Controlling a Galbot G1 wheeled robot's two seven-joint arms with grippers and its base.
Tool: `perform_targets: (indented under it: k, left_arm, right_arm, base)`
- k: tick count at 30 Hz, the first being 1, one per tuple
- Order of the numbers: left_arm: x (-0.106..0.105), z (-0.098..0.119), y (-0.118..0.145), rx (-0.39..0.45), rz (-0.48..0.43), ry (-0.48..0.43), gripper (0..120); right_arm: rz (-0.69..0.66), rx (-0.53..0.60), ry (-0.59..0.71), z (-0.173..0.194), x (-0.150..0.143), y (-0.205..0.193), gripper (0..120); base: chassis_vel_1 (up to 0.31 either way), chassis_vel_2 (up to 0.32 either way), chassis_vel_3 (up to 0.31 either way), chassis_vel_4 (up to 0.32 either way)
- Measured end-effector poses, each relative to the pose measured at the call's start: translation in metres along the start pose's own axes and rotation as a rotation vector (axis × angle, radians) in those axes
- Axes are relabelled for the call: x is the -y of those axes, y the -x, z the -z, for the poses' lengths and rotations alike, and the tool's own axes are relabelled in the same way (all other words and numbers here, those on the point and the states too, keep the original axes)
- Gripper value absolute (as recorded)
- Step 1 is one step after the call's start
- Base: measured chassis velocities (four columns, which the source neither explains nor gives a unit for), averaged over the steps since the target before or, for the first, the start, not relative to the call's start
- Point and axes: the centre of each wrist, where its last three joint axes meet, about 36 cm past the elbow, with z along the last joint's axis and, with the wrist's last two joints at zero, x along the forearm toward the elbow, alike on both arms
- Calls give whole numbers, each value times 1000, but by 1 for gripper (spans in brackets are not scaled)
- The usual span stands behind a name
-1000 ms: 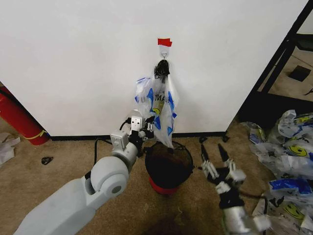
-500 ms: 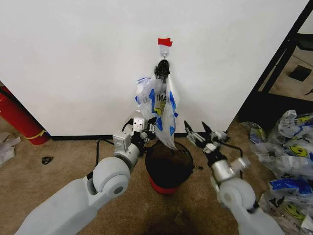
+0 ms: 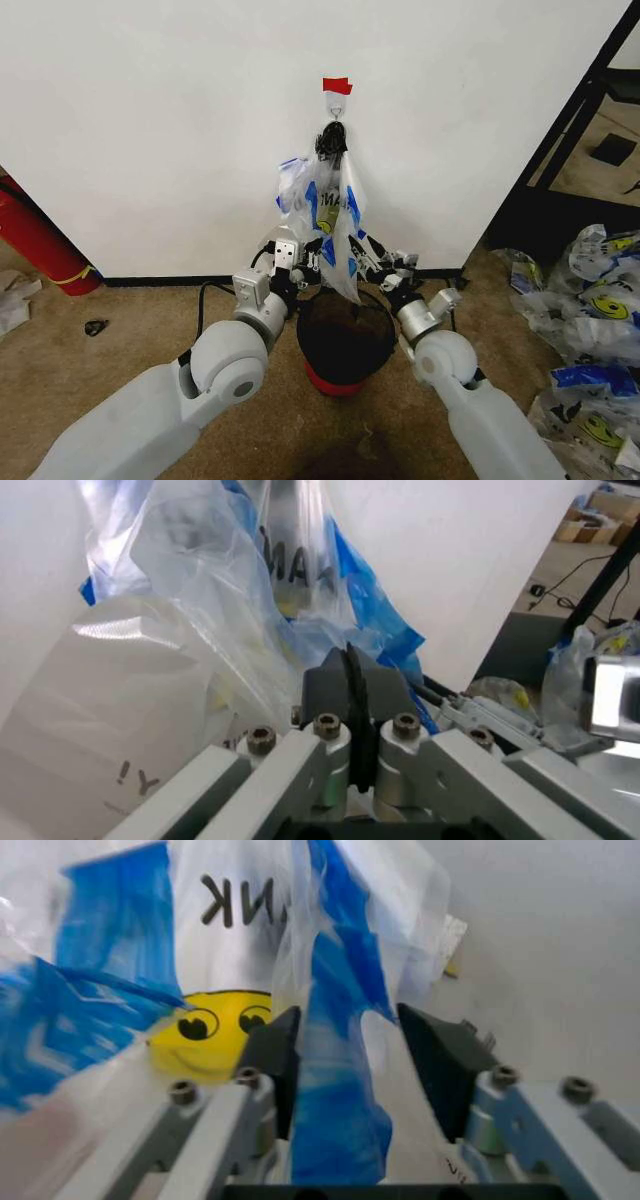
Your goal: Pick up the garbage bag from the wall and place it over the trash bin.
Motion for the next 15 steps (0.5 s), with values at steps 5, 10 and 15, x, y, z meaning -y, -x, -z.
perform_targets:
  k: [5,10,15]
  left_arm:
    - [-1,1,-2,3,5,-3,0]
    - [-2,1,-6,3,10,-10,0]
    - [-6,-1,-12,6,32,-16,0]
  right_arm:
    - [-8,5,-6,0,-3,-1,11]
    - [-25,26,-29,-1,-3,-4,0]
    - [-24,59,-54,4,-9,-15,0]
  base:
    - [0,0,0,0]
    - [0,0,0,0]
    - [0,0,0,0]
